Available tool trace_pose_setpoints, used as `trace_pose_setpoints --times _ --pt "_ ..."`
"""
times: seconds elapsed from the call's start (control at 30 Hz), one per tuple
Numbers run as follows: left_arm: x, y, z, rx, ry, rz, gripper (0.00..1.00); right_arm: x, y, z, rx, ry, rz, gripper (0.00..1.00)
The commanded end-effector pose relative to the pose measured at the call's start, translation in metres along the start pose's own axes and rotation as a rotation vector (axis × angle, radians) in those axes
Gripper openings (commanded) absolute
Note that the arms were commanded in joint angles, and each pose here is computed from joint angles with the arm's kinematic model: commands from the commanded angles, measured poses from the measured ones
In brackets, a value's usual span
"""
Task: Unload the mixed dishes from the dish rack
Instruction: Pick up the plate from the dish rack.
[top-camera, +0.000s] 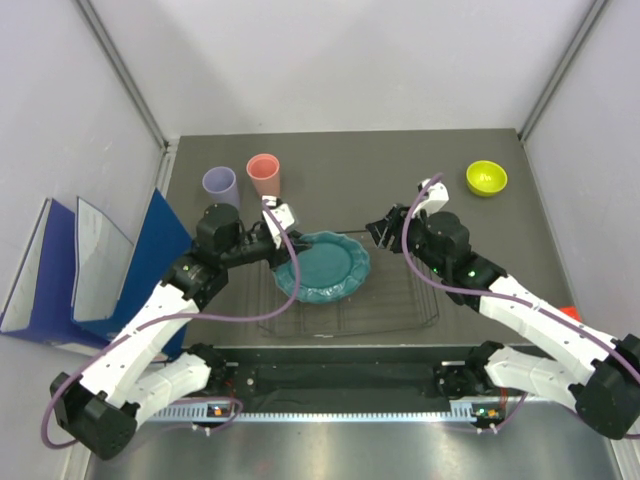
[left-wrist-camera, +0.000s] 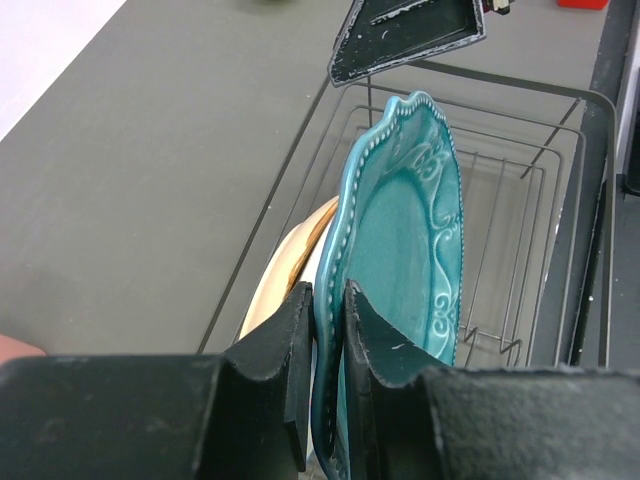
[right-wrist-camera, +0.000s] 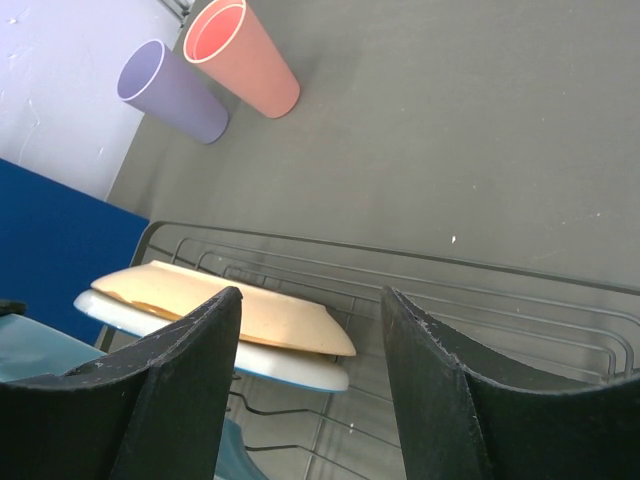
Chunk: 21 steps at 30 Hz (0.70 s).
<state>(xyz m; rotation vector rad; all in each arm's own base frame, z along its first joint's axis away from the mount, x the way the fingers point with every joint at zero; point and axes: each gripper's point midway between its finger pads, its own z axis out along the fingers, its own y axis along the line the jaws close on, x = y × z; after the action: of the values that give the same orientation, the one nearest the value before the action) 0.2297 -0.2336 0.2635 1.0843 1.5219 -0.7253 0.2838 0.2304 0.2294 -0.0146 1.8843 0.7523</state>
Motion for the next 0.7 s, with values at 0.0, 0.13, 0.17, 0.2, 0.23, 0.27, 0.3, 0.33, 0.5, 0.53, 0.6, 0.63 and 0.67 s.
trace_pose_setpoints --times 0.0,0.13,0.17,0.2,0.23,0.27,0.3,0.33,0.5,0.53,0.6,0.63,0.67 --pt "-0.063 0.000 -0.006 0.009 -0.203 0.113 0.00 -0.021 0.018 -0.005 -0.044 -0.058 0.002 0.58" --pt "-0.072 0.001 -0.007 0.007 -0.228 0.110 0.00 -0.021 0.017 -0.006 -0.043 -0.058 0.003 0.58" --pt "-0.075 0.001 -0.007 0.007 -0.233 0.113 0.00 -0.022 0.018 -0.006 -0.042 -0.060 0.001 0.58" --pt "-0.079 0.001 -0.008 0.007 -0.239 0.115 0.00 -0.022 0.017 -0.006 -0.041 -0.058 -0.001 0.58" --pt "-0.087 0.002 -0.009 0.009 -0.252 0.115 0.00 -0.023 0.018 -0.006 -0.042 -0.061 -0.002 0.58" --pt "-0.092 0.001 -0.009 0.018 -0.259 0.115 0.00 -0.025 0.019 -0.007 -0.043 -0.064 0.000 0.58" --pt "-0.095 0.000 -0.009 0.026 -0.264 0.114 0.00 -0.026 0.018 -0.008 -0.040 -0.065 -0.001 0.58" --pt "-0.103 0.001 -0.010 0.027 -0.276 0.105 0.00 -0.026 0.019 -0.008 -0.042 -0.066 -0.003 0.58" --pt "-0.135 0.000 -0.015 0.046 -0.342 0.122 0.00 -0.041 0.022 -0.017 -0.034 -0.099 0.003 0.59" --pt "-0.136 0.002 -0.012 0.047 -0.339 0.114 0.00 -0.050 0.019 -0.020 -0.005 -0.116 0.002 0.59" --pt "-0.146 0.003 -0.013 0.048 -0.352 0.112 0.00 -0.067 0.018 -0.027 0.027 -0.156 -0.002 0.59" --pt "-0.145 0.004 -0.010 0.052 -0.348 0.107 0.00 -0.084 0.019 -0.033 0.052 -0.194 -0.001 0.60" --pt "-0.147 0.005 -0.008 0.056 -0.348 0.106 0.00 -0.094 0.020 -0.038 0.061 -0.217 -0.011 0.60"
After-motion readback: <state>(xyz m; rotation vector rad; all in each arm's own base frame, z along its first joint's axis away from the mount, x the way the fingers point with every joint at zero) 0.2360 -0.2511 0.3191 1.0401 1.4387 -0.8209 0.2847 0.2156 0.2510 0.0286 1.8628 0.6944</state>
